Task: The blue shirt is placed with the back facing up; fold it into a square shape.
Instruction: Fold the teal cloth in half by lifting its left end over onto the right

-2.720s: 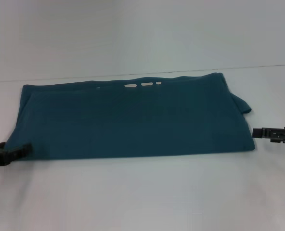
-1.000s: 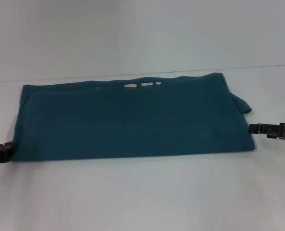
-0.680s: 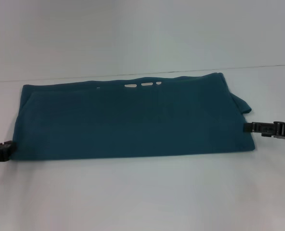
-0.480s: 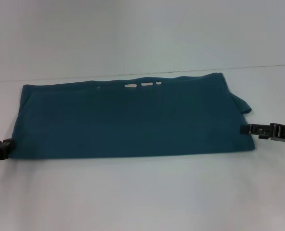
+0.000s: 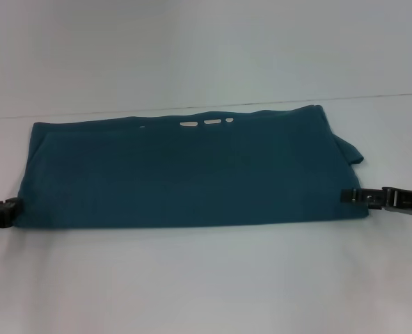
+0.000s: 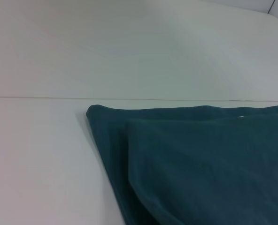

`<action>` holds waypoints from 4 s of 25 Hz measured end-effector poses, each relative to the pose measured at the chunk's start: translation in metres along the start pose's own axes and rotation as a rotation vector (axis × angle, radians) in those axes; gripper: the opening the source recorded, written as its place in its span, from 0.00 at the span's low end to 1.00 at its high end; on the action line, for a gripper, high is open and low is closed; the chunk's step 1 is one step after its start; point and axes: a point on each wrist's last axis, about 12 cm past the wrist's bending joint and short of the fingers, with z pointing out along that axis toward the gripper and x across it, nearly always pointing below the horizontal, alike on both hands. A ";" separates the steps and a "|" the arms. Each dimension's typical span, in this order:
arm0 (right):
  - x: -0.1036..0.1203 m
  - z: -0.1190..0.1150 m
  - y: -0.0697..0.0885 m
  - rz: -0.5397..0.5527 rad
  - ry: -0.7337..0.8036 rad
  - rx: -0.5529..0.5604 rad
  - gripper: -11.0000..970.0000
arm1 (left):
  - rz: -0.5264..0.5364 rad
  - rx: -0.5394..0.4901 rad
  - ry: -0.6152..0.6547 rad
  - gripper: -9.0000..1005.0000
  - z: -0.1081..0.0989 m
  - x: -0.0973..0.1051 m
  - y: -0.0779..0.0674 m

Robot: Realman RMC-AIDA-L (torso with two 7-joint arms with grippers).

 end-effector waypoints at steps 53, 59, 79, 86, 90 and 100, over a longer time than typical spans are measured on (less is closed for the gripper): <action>0.018 -0.005 -0.012 0.015 -0.059 0.027 0.01 | -0.007 -0.012 -0.001 0.01 -0.009 0.000 0.004; 0.027 -0.014 -0.016 0.028 -0.080 -0.001 0.01 | -0.014 -0.006 -0.009 0.01 -0.019 -0.001 0.006; 0.022 -0.021 -0.004 -0.011 -0.091 -0.109 0.11 | -0.022 0.083 0.017 0.03 -0.020 0.000 -0.005; 0.008 -0.038 0.000 -0.032 -0.177 -0.157 0.34 | -0.077 0.027 -0.028 0.29 -0.034 -0.011 0.005; 0.002 -0.037 0.002 -0.047 -0.192 -0.164 0.54 | -0.105 0.002 -0.044 0.48 -0.040 -0.009 0.010; -0.014 -0.038 0.006 -0.075 -0.202 -0.170 0.78 | -0.295 0.065 0.071 0.73 -0.052 0.004 0.006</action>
